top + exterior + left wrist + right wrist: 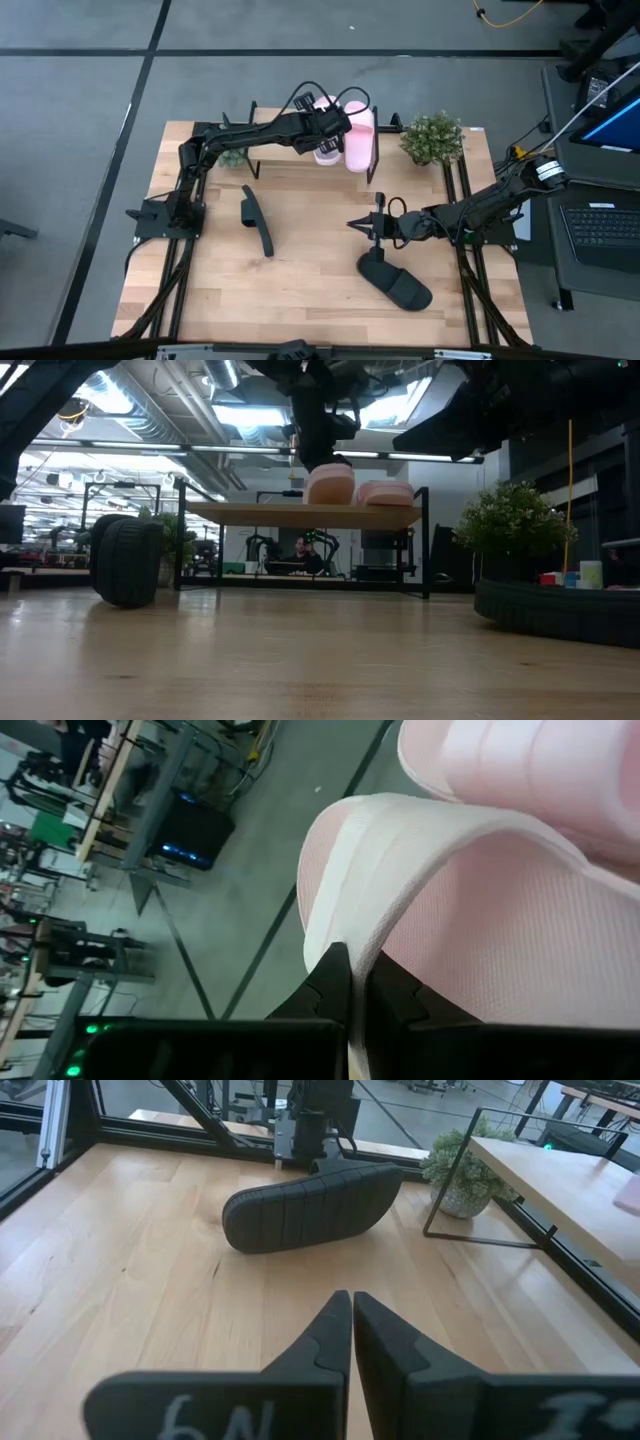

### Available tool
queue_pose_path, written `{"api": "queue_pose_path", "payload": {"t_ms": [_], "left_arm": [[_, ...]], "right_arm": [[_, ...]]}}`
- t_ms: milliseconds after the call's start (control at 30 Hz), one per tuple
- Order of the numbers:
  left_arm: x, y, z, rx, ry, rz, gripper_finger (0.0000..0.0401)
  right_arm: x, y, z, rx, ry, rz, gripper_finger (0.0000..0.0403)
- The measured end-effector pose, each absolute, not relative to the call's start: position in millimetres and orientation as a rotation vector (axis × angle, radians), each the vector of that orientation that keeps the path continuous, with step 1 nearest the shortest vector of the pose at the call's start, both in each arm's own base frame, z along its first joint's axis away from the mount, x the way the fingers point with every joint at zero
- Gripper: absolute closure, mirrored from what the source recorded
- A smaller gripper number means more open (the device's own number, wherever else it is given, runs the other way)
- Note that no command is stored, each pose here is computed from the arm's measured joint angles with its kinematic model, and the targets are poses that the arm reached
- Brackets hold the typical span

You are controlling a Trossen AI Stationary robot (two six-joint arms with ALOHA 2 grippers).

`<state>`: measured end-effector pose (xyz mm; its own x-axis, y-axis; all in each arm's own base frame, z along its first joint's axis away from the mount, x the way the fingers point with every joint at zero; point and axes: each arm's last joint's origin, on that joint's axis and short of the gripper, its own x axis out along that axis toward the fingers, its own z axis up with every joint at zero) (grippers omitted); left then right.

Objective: Pick and place slides into the shelf
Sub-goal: Put the pink slipper on the shelf

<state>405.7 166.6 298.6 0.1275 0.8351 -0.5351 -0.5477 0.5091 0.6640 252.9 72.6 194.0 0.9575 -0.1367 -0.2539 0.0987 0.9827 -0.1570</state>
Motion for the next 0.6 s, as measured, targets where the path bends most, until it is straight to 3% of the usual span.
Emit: {"api": "queue_pose_path", "payload": {"t_ms": [600], "left_arm": [[406.5,165.7,298.8,0.287,0.995,1.001,0.0399]], "right_arm": [[253.0,72.6,194.1,-0.14,0.266,-0.12,0.0384]]}}
